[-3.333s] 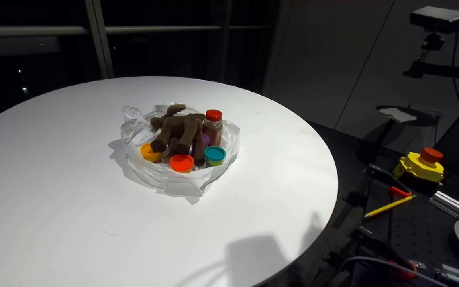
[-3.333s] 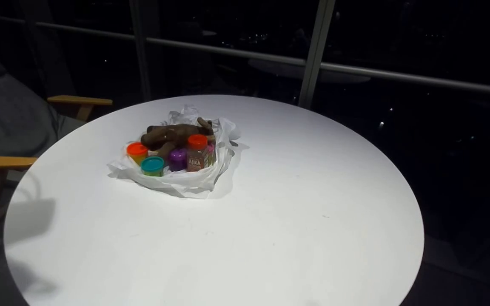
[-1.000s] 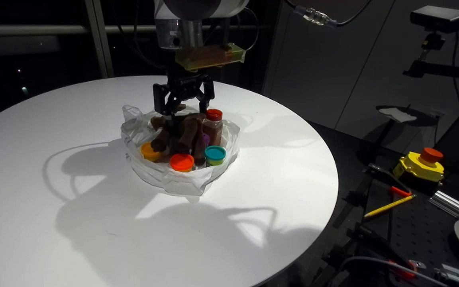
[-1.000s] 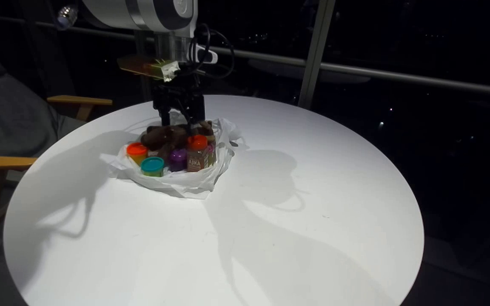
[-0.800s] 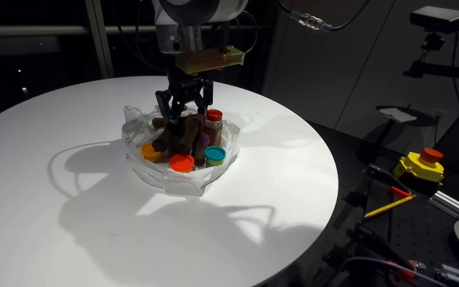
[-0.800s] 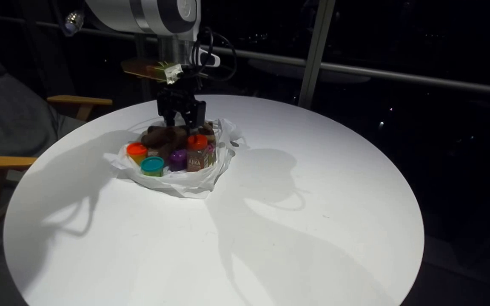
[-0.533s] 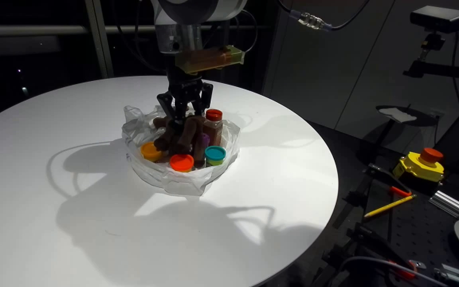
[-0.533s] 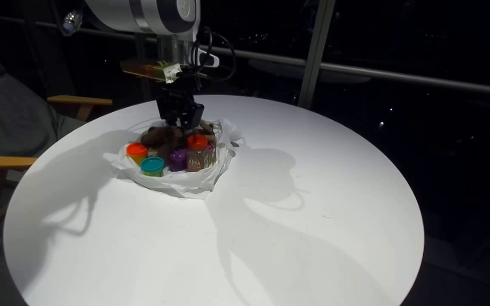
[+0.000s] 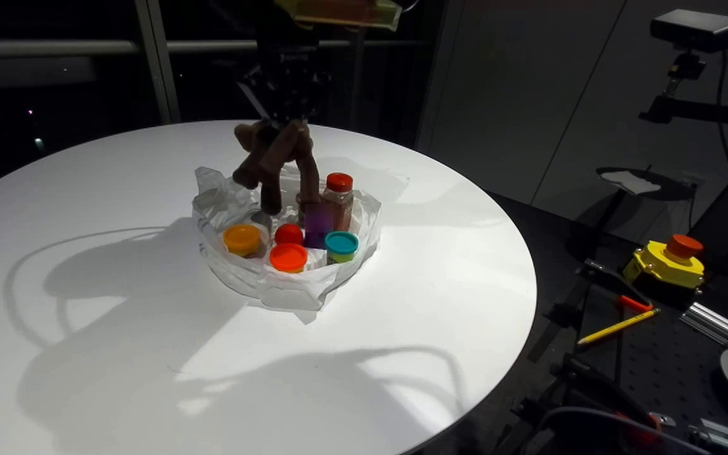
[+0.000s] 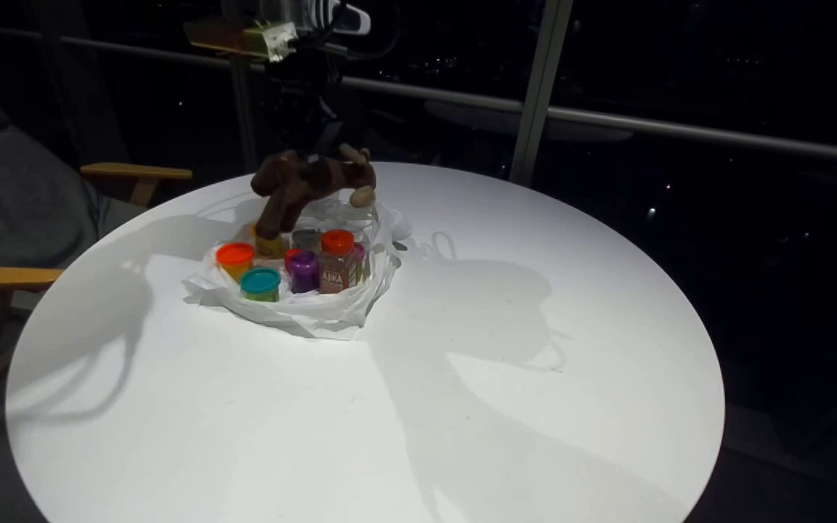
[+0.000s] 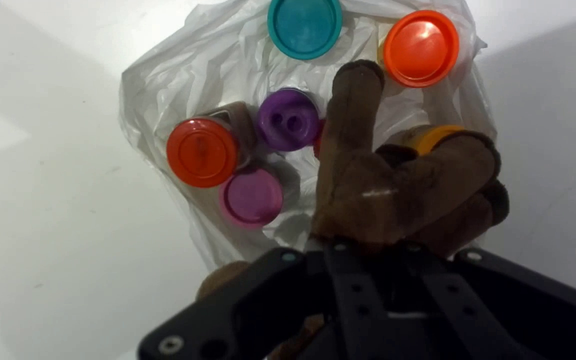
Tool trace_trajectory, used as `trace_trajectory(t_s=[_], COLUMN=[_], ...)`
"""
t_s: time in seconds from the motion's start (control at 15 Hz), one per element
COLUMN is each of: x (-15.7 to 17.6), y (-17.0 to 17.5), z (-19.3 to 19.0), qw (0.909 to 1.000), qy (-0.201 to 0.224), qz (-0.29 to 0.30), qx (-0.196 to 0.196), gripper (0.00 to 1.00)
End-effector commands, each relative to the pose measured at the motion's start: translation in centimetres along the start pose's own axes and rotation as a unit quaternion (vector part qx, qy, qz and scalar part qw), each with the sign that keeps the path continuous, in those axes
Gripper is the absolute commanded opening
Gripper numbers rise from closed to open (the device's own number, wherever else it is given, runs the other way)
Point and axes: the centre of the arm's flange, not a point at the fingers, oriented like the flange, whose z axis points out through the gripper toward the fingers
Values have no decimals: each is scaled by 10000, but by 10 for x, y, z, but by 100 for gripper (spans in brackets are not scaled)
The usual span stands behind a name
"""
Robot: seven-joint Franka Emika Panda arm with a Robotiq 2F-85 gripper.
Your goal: Remove all the objects from the plastic bag and put them on the table
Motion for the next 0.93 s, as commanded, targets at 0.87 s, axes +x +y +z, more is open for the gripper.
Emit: trace_trajectory(t_s=[0.87], x=[-78], y=[243], z=[-34], qw=[9878], qy=[236], qz=[1539], qx=[-29], gripper=[5])
